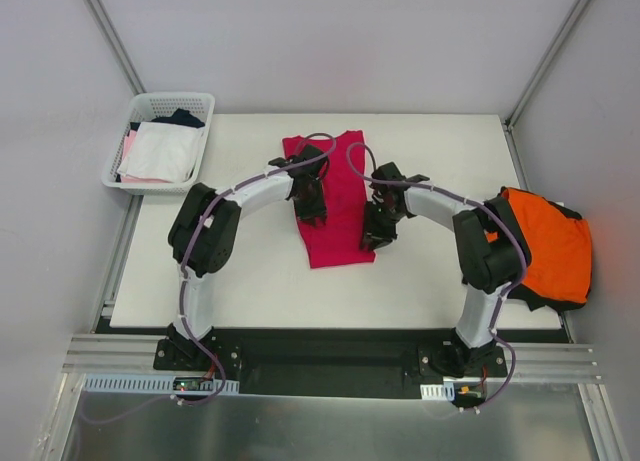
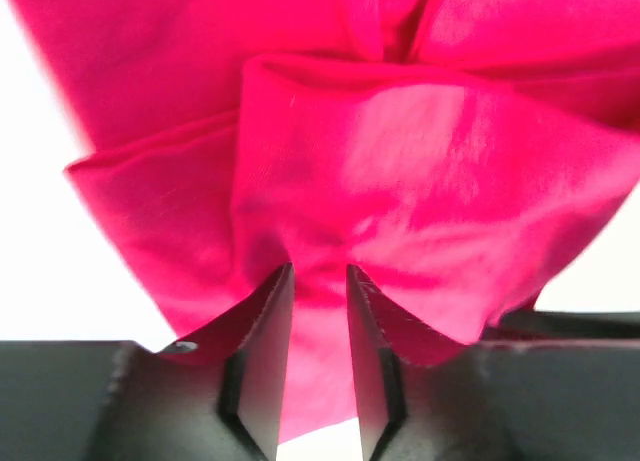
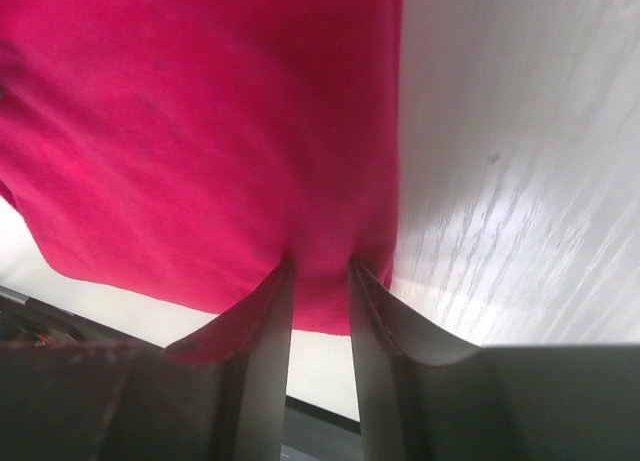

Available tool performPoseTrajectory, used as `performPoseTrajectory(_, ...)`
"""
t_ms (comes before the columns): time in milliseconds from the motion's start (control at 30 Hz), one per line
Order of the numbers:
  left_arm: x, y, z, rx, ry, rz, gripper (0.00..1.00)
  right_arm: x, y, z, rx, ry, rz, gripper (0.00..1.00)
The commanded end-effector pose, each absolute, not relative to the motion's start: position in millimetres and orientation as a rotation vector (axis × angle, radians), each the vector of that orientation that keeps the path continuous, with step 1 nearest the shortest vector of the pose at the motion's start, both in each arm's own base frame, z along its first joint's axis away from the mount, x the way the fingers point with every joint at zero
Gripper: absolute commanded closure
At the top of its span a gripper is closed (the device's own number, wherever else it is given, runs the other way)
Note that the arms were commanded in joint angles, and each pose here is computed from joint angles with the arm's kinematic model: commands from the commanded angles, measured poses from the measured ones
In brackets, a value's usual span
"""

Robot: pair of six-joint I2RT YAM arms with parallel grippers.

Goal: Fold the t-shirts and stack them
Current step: Fold the tshirt

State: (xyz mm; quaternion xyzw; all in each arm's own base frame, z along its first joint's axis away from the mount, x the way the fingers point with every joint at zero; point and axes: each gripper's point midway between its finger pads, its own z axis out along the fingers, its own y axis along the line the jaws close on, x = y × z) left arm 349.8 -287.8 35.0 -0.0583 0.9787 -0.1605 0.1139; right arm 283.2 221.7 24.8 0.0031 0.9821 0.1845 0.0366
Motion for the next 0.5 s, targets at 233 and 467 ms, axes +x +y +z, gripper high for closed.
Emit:
performPoseTrajectory(233,319,-268,94,-0.163,2.754,-0.479,0.69,262,224,67,0.002,2.947,0.575,0.68)
performPoseTrajectory(467,278,-261,105,-0.179,2.736,-0.482,0.56,232,227,74,-0.051,2.926,0.552,0.54)
